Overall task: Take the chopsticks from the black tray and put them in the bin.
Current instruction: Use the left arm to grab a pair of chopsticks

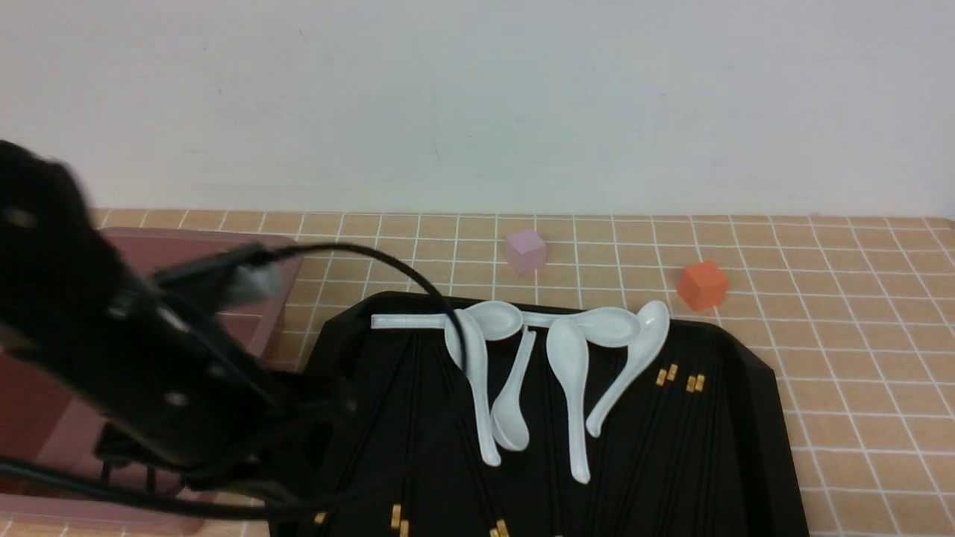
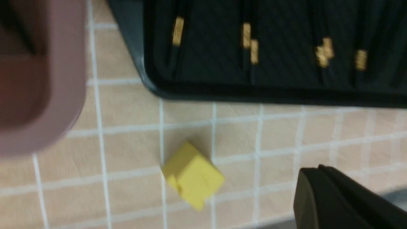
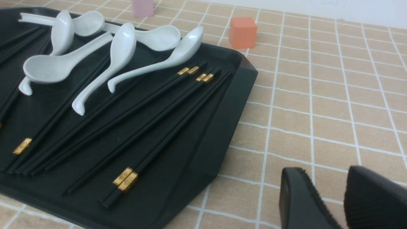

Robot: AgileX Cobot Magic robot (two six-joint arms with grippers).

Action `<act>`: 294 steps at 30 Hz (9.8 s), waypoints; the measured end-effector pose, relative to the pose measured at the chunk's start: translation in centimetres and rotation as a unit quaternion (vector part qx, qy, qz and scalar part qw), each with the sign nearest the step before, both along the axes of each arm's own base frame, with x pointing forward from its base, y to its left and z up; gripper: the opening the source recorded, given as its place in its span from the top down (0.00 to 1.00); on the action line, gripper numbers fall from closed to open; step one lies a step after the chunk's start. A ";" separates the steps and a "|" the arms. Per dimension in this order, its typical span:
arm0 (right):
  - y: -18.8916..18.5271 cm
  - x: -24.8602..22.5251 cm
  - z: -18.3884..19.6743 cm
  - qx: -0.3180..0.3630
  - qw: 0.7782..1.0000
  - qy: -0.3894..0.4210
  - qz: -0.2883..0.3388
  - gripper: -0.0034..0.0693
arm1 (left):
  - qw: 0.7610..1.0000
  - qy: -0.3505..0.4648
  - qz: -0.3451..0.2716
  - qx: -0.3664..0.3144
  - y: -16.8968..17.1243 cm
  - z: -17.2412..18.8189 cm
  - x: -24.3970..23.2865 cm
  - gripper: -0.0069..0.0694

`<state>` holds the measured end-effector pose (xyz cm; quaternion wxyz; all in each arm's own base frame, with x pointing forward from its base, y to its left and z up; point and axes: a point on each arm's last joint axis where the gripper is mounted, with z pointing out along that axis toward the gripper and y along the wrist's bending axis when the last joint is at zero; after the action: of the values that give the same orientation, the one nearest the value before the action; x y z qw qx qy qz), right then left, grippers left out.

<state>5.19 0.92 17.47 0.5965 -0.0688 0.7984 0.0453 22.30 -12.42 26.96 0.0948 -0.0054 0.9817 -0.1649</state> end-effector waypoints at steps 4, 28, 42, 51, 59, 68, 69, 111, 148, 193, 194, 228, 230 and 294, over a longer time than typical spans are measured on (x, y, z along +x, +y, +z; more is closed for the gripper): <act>0.0 0.0 0.0 0.000 1.000 0.000 0.000 0.62 | 0.999 0.001 -0.009 0.042 -1.8 -1.8 0.7 0.89; 0.0 0.0 0.0 0.000 1.000 0.000 0.000 0.62 | 0.972 -0.034 -0.095 0.214 -6.1 -9.3 11.2 0.49; 0.0 0.0 0.0 0.000 1.000 0.000 0.000 0.62 | 0.965 -0.083 -0.118 0.221 -6.6 -11.0 12.6 0.54; 0.0 0.0 0.0 0.000 1.000 0.000 0.000 0.62 | 0.964 -0.083 -0.114 0.225 -6.8 -11.9 13.0 0.56; 0.0 0.0 0.0 0.000 1.000 0.000 0.000 0.62 | 0.967 -0.074 -0.095 0.223 -6.9 -12.3 13.1 0.64; 0.0 0.0 0.0 0.000 1.000 0.000 0.000 0.62 | 0.970 -0.049 -0.074 0.225 -7.2 -13.0 13.0 0.81; 0.0 0.0 0.0 0.000 1.000 0.000 0.000 0.62 | 0.970 -0.048 -0.073 0.225 -7.1 -13.0 13.0 0.81; 0.0 0.0 0.0 0.000 1.000 0.000 0.000 0.62 | 0.980 -0.010 0.086 0.181 -6.4 -7.6 11.8 0.65; 0.0 0.0 0.0 0.000 1.000 0.000 0.000 0.62 | 0.981 0.038 0.114 0.155 -4.6 -11.5 14.0 0.54; 0.0 0.0 0.0 0.000 1.000 0.000 0.000 0.62 | 0.975 0.013 0.170 0.146 -4.5 -11.7 14.7 0.54; 0.0 0.0 0.0 0.000 1.000 0.000 0.000 0.62 | 0.974 0.015 0.171 0.146 -4.5 -11.7 14.6 0.54; 0.0 0.0 0.0 0.000 1.000 0.000 0.000 0.62 | 0.954 0.128 0.119 0.244 -5.5 -12.5 10.2 0.60; 0.0 0.0 0.0 0.000 1.000 0.000 0.000 0.62 | 0.956 0.124 0.115 0.239 -5.4 -12.7 10.0 0.60; 0.0 0.0 0.0 0.000 1.000 0.000 0.000 0.62 | 0.982 0.085 0.073 0.151 -6.8 -13.4 10.3 0.61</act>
<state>5.19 0.92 17.47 0.5965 -0.0690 0.7984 0.0450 32.58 -19.26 13.53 0.0221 -0.0770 0.9968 -0.0065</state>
